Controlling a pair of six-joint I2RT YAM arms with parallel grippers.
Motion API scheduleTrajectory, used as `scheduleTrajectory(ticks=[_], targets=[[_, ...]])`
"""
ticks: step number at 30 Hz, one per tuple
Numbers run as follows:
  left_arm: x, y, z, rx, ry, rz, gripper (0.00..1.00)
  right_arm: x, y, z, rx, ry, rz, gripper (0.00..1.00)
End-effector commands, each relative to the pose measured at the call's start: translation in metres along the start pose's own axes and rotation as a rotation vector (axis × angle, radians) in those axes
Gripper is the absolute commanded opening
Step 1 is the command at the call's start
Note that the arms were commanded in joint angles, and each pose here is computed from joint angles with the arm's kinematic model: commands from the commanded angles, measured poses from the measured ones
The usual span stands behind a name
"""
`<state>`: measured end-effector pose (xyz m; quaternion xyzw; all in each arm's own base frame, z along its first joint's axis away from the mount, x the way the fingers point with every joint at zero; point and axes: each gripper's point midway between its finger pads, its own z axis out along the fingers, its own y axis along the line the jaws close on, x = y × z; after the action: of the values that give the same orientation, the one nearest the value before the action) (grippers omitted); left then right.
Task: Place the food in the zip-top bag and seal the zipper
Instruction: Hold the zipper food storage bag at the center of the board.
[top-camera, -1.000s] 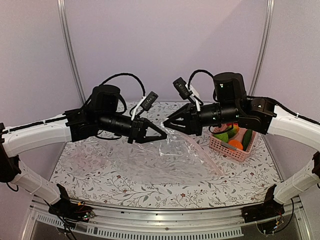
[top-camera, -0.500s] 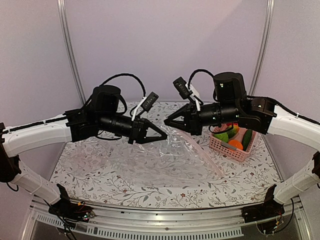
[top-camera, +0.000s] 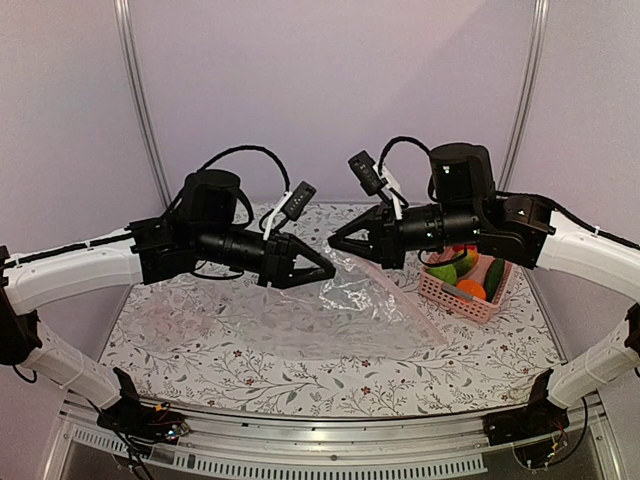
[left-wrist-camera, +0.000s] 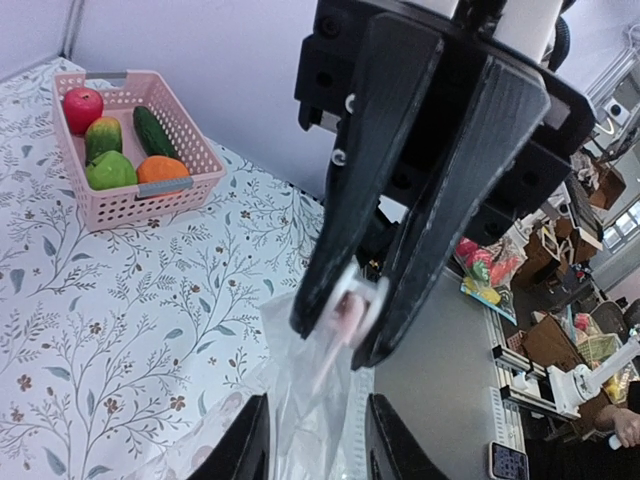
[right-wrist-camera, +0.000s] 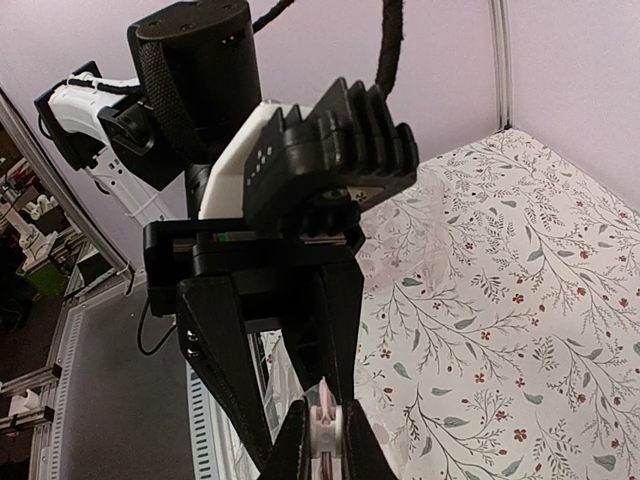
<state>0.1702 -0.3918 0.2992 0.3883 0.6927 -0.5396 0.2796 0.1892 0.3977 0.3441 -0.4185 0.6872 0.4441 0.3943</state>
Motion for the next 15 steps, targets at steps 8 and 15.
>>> scheduleTrajectory(ticks=[8,15], targets=[[-0.0171,-0.0095,0.0011,0.017,-0.04,0.048,0.3,0.0005,0.0091,-0.0034,-0.031,-0.013,0.013,0.0],[-0.0185,-0.0086,0.0036,0.021,-0.042,0.046,0.18,0.0002,0.0088,-0.0036,-0.03,-0.015,0.015,0.0]])
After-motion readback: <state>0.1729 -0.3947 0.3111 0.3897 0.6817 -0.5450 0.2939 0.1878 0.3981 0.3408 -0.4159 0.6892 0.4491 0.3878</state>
